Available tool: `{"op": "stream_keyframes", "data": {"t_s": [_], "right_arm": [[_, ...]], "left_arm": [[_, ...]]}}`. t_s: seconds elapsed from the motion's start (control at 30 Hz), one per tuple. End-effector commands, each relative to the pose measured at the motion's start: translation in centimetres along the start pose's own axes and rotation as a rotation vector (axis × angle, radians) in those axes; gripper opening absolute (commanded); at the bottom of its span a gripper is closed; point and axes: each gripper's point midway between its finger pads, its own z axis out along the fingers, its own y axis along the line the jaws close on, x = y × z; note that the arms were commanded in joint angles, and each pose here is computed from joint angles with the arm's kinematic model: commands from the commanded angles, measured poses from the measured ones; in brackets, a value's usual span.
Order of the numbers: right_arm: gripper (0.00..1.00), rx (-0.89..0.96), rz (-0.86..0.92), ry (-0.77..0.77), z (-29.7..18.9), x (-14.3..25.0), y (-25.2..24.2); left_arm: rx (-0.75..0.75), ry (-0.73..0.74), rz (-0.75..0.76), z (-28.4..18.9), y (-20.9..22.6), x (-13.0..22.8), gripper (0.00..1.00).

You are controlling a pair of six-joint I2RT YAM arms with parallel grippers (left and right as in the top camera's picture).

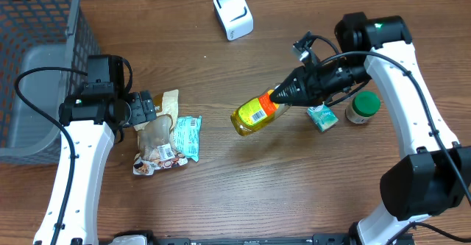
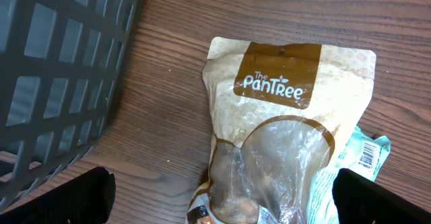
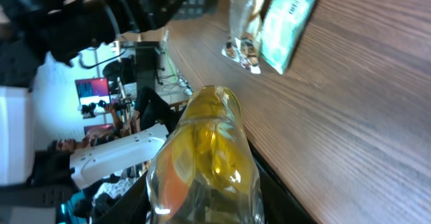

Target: Scan the item barcode

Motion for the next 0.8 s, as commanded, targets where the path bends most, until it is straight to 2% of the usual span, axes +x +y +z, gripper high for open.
{"op": "stream_keyframes", "data": {"t_s": [0.0,0.63,0.77], "right_arm": [[0.29,-0.085,-0.156,-0.061,-0.87,-0.18,2.70],[0.29,-0.085,-0.152,-0.061,-0.88,-0.18,2.69],[0.27,-0.083,-0.096,-0.057,-0.88,-0.16,2.65]], "left_arm": [[0.010,-0.016,0.017,-0.45,-0.31,-0.59,0.99],[0.011,-0.016,0.016,-0.45,-0.32,-0.59,0.99],[0.010,-0.016,0.017,-0.45,-0.31,-0.59,0.99]]}}
